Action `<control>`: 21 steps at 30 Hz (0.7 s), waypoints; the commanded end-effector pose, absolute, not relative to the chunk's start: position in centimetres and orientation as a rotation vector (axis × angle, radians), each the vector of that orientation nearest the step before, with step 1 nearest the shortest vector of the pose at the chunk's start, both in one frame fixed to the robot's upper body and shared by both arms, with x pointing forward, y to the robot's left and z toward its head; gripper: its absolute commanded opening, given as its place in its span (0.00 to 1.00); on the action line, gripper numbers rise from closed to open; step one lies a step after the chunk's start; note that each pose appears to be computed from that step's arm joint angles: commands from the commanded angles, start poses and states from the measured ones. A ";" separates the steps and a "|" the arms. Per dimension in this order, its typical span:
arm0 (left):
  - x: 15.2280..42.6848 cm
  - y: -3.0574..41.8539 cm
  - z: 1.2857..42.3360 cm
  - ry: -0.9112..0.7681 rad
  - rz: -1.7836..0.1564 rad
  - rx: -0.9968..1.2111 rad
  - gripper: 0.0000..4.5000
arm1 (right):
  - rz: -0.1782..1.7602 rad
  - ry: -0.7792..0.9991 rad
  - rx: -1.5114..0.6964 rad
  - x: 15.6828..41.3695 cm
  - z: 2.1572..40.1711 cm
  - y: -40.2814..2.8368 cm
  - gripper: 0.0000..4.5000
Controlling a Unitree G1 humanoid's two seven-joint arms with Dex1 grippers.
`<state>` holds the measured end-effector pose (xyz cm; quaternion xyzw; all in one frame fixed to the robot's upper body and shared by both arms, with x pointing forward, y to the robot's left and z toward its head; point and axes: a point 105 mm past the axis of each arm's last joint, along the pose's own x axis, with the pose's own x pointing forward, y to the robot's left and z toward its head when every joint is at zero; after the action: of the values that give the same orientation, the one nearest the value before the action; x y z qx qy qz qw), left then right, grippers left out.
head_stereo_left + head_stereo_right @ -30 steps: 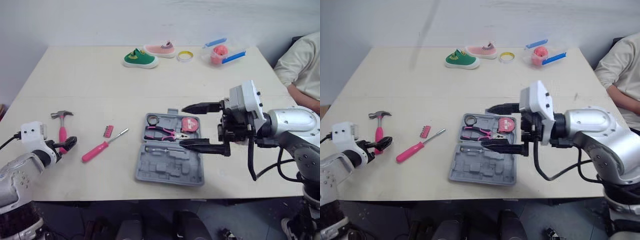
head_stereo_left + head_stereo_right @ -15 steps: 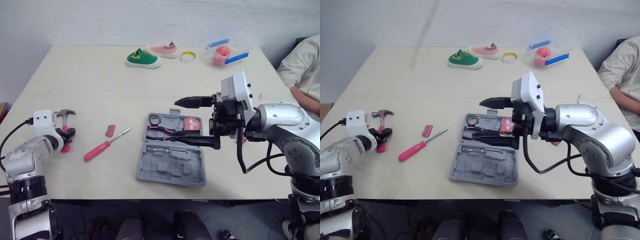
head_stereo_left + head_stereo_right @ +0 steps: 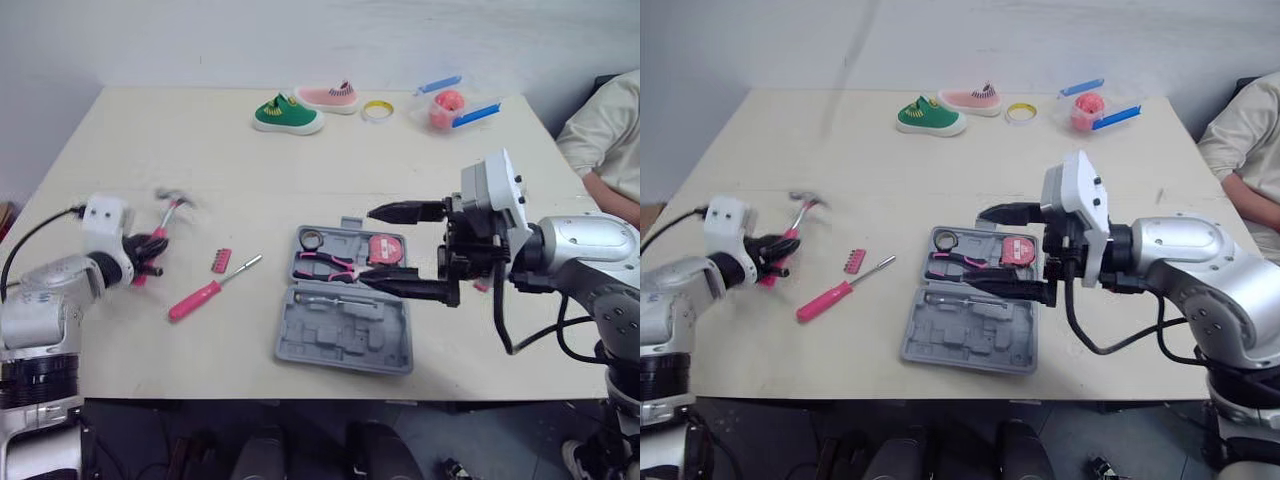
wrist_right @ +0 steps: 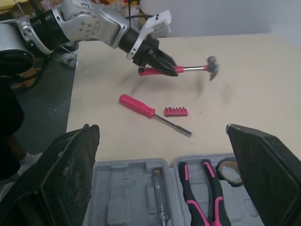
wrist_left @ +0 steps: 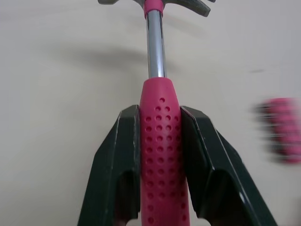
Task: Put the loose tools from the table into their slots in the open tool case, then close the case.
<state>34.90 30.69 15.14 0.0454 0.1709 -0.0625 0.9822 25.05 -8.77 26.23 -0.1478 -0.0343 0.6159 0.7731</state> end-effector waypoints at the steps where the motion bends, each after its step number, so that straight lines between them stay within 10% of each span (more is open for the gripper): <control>1: 30.6 16.6 20.1 0.237 -0.998 0.431 0.13 | 1.339 0.075 -0.365 22.5 24.3 -11.2 1.00; 9: 27.4 9.1 17.8 0.363 -1.503 0.643 0.13 | 1.227 0.312 -0.354 20.1 19.7 -14.3 1.00; 21: 28.8 4.7 15.0 0.387 -1.576 0.802 0.13 | 1.105 0.309 -0.379 19.5 17.9 -14.7 1.00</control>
<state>28.93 4.97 14.03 0.3318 0.1873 -0.6821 0.6242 19.74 -15.01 17.02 -0.1617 0.1706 0.5194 0.8216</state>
